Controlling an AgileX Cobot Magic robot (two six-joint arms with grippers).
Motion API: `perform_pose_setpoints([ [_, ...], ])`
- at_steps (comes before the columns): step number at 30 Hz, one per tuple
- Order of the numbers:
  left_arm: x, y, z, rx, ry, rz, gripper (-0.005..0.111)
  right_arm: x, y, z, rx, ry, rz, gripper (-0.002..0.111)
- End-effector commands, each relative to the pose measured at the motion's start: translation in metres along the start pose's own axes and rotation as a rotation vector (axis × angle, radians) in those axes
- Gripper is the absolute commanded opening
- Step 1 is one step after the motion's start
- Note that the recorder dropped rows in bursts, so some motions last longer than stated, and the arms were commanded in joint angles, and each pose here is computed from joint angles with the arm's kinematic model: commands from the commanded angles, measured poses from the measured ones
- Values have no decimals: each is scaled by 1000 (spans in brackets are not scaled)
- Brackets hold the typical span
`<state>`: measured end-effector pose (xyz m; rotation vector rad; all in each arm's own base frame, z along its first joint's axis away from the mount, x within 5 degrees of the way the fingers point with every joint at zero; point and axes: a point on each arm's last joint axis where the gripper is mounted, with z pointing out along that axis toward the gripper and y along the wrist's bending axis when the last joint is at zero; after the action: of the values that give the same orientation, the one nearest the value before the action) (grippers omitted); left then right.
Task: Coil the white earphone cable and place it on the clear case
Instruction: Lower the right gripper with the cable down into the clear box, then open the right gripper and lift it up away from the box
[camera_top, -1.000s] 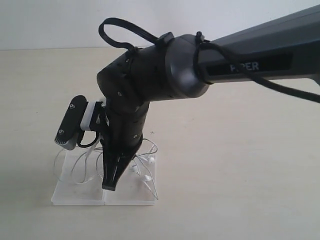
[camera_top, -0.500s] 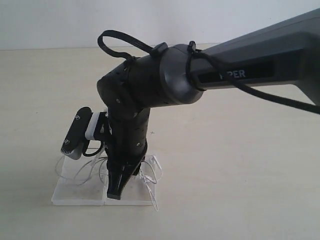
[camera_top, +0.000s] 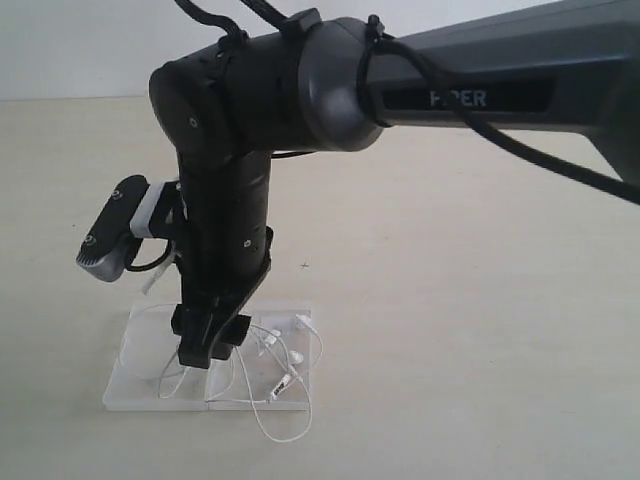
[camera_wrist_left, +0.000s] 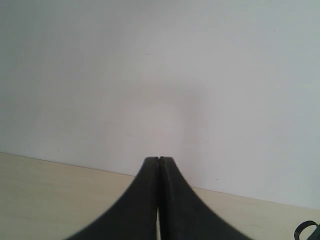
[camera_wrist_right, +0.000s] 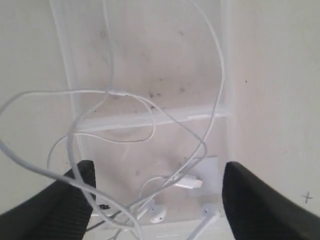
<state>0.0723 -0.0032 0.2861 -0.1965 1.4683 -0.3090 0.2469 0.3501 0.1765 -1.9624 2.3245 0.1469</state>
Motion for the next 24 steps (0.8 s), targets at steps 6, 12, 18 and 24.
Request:
perform_pose_setpoints([
  [6,1,0,-1,7,0,-11,0,-3,-7,32,18,32,7,68],
  [12,1,0,-1,7,0,-20,0,2,-3,20,-22,103,16,68],
  [18,1,0,-1,7,0,-26,0,0,3,-12,-50,57,32,68],
  [24,1,0,-1,7,0,-27,0,2,5,-25,-51,54,29,68],
])
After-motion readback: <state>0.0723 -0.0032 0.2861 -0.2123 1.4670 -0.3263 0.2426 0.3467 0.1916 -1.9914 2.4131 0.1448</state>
